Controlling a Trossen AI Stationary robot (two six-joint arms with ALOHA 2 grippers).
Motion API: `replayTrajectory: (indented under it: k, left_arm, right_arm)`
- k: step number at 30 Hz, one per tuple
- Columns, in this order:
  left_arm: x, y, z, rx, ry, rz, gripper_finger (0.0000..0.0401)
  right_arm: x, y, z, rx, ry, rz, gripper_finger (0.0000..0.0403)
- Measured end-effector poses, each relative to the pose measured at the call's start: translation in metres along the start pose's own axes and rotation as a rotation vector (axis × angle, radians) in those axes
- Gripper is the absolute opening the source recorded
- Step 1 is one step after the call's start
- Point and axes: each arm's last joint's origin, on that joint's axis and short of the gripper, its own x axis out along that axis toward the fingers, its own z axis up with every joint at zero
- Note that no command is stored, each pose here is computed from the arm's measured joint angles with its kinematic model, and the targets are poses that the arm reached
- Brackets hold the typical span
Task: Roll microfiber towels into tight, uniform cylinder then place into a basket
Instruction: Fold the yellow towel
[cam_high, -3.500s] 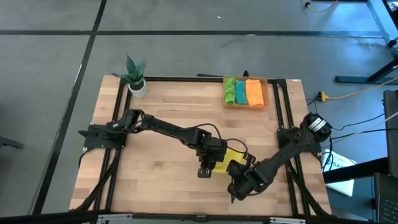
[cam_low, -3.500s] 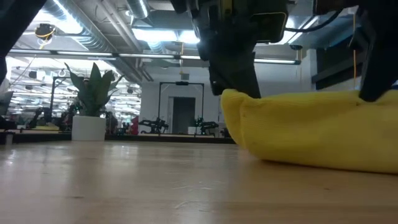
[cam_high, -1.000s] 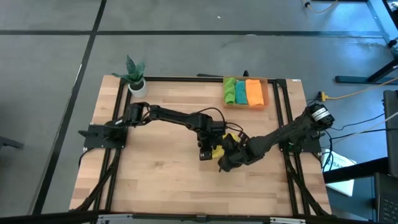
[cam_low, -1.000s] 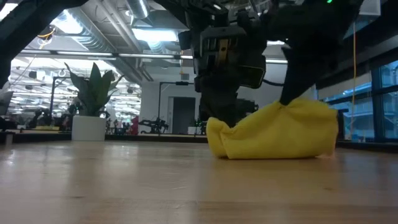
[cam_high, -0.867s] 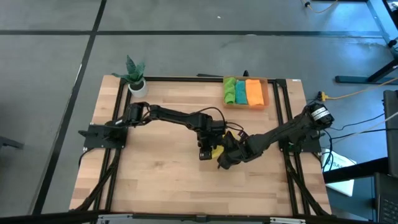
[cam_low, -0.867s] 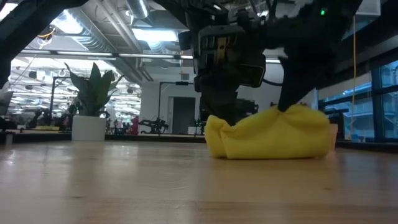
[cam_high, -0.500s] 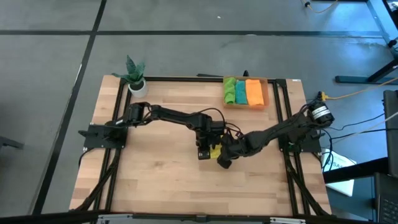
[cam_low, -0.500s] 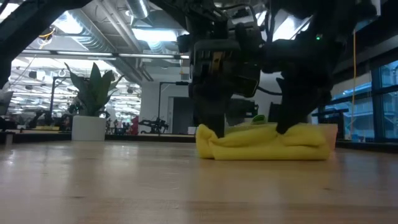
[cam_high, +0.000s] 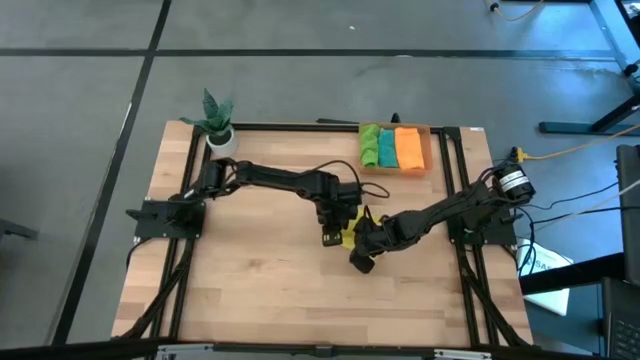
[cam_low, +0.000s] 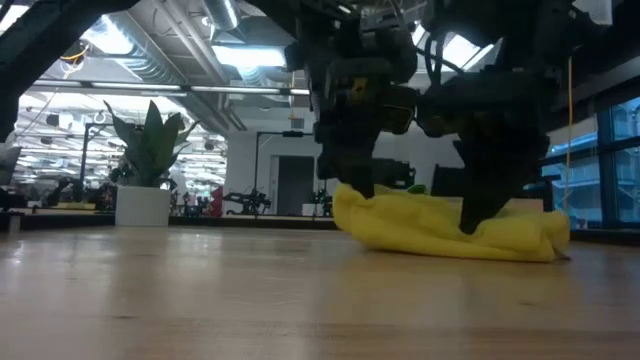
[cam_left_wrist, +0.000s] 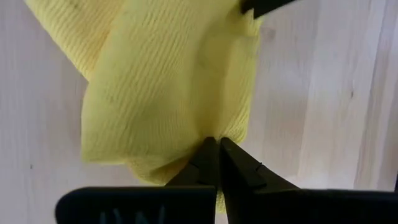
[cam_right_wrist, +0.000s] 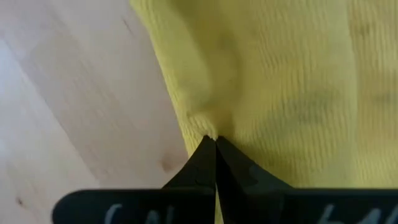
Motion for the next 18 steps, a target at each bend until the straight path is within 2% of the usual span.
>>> replayTrajectory:
  k: [5,12,18]
  left_arm:
    - [-0.0019,0.0018,0.0003,0.026,-0.006,0.029,0.0]
    - [0.0051,-0.0021,0.0011,0.086,-0.022,0.136,0.0003]
    - [0.0056,-0.003,0.0009,0.083,-0.023,0.147,0.004]
  right_arm:
    - [0.0,0.0004,-0.0001,-0.002,-0.001,0.002,0.0]
    - [-0.0001,0.0004,0.0001,-0.004,-0.005,0.0,0.0]
    - [-0.0002,0.0007,-0.0001,-0.006,0.001,0.006,0.0]
